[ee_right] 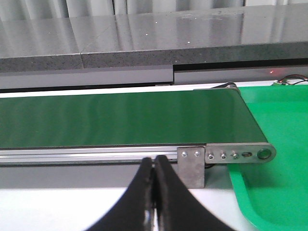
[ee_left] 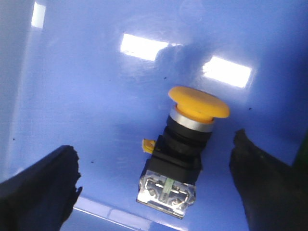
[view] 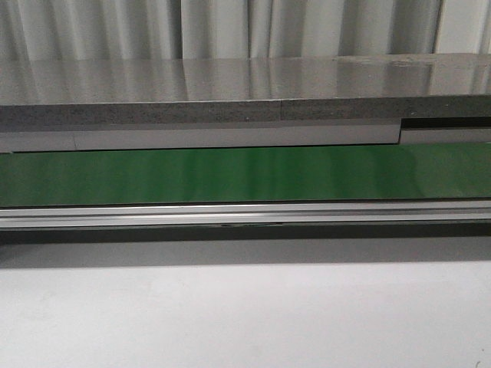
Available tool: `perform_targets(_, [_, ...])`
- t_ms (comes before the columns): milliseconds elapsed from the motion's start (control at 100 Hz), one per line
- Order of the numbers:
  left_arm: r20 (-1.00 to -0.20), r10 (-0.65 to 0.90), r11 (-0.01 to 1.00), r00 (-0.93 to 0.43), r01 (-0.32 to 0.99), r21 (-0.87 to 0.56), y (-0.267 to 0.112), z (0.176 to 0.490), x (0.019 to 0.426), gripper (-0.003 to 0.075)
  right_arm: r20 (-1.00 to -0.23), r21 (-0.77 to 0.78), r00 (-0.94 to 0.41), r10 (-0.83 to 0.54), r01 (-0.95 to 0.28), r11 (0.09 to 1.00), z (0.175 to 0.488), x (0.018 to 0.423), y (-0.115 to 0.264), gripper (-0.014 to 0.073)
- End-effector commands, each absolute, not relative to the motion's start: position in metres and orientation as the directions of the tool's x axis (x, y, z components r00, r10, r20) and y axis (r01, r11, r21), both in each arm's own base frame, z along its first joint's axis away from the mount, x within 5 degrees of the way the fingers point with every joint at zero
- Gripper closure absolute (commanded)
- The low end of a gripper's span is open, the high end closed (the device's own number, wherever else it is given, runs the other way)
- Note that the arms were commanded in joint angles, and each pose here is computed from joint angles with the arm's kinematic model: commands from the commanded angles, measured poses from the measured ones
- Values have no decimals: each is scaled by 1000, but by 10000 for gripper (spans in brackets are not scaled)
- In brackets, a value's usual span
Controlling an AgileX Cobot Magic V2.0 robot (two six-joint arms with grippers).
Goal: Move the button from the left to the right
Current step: 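Lower the open left gripper around the yellow push button, then close the left gripper on the button and carry it over the belt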
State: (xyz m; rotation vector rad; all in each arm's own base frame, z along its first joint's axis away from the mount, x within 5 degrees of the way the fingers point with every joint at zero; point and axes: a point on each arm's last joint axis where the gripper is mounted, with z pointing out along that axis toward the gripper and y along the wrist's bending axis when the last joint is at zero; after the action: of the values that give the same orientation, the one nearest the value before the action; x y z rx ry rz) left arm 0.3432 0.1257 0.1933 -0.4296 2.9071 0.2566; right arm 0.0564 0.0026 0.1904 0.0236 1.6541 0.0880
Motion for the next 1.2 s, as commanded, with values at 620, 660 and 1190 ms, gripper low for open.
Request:
perform_targets(620, [-205, -258, 944, -944, -291, 153, 130, 180, 354, 106, -997, 64, 33, 66, -47, 997, 204, 55, 2, 662])
perform_targets(660, [-203, -258, 944, -945, -291, 153, 130, 179, 354, 122, -997, 64, 33, 66, -47, 997, 204, 55, 2, 662])
perform_targets(1190, [-200, -261, 944, -944, -293, 152, 130, 182, 353, 651, -997, 64, 33, 66, -47, 997, 204, 55, 2, 662])
